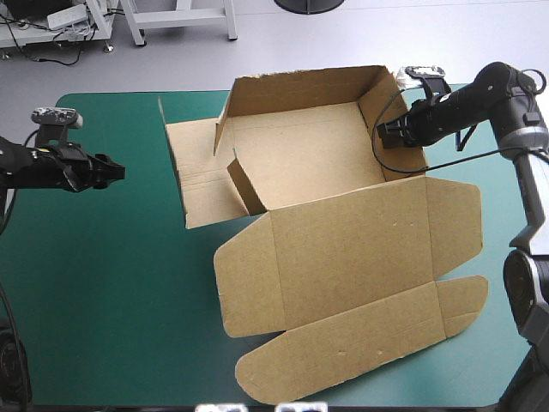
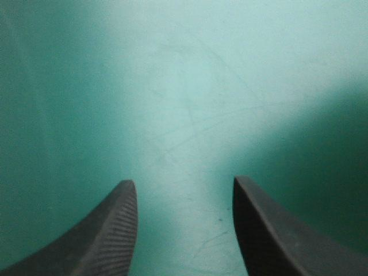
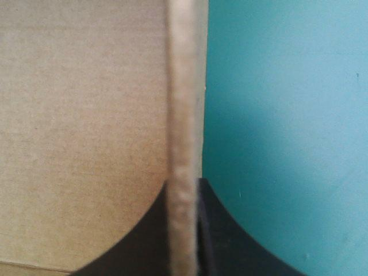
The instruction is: Fold the box
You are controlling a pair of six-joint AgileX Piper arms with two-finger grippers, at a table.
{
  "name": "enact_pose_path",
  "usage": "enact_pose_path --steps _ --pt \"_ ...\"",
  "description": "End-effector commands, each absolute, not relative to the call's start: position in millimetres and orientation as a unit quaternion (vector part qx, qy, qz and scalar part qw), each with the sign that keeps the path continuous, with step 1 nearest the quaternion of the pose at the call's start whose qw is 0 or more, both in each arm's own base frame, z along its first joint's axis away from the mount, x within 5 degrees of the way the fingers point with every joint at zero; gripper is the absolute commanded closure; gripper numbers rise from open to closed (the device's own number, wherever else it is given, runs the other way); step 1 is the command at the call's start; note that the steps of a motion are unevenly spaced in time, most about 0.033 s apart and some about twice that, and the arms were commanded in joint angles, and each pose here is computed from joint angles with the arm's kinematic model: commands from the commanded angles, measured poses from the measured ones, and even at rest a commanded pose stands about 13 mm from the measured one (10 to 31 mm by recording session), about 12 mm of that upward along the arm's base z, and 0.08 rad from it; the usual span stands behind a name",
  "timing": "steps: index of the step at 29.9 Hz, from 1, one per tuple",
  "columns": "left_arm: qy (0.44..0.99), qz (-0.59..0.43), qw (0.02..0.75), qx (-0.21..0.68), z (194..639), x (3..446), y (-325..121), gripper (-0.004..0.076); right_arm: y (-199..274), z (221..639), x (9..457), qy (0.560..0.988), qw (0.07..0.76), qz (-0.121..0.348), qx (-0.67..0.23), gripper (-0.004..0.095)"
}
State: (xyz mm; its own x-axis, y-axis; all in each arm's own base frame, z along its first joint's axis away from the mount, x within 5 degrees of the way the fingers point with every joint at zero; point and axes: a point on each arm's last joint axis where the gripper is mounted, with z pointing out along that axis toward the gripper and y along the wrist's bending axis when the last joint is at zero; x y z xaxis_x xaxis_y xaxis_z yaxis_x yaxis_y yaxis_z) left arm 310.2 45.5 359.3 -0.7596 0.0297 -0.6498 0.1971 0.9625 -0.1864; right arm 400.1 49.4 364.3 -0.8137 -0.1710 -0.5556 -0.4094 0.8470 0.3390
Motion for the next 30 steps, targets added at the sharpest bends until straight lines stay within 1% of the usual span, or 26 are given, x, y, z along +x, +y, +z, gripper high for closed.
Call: enact_pose_path --steps 1,2,4,8,11,14,17,25,30 --pt "0.911 -0.214 0.345 0.076 361.1 318.5 31.9 0.0356 55.1 403.2 381.8 0.891 0.312 0.279 -0.177 0.0933" --pt "0.904 -0.247 0.34 0.078 357.6 322.4 28.3 0.0356 56.7 405.4 381.3 0.886 0.316 0.289 -0.18 0.0933" --pt "0.882 -0.319 0.335 0.094 355.3 327.2 19.3 0.0356 57.7 409.0 379.1 0.881 0.321 0.294 -0.185 0.0933" --pt "0.824 -0.437 0.341 0.115 361.7 331.3 6.3 0.0356 56.1 415.7 378.6 0.881 0.332 0.28 -0.189 0.0933" --pt "0.805 -0.463 0.356 0.105 368.3 332.0 4.3 0.0344 55.9 427.9 377.5 0.874 0.351 0.276 -0.192 0.0933" --pt "0.798 -0.478 0.356 0.093 372.0 331.5 2.0 0.0344 55.3 443.2 376.1 0.865 0.377 0.266 -0.198 0.0933" --pt "0.788 -0.494 0.354 0.1 378.7 328.5 -10.6 0.0344 54.4 453.8 375.6 0.858 0.399 0.26 -0.193 0.0933" --pt "0.75 -0.553 0.332 0.145 392.4 319.4 -61.8 0.0344 52.7 455.2 376.2 0.861 0.403 0.248 -0.188 0.0933" --pt "0.745 -0.56 0.313 0.182 396.1 308.9 -87.5 0.0344 51.3 454.7 377.1 0.863 0.404 0.241 -0.182 0.0933"
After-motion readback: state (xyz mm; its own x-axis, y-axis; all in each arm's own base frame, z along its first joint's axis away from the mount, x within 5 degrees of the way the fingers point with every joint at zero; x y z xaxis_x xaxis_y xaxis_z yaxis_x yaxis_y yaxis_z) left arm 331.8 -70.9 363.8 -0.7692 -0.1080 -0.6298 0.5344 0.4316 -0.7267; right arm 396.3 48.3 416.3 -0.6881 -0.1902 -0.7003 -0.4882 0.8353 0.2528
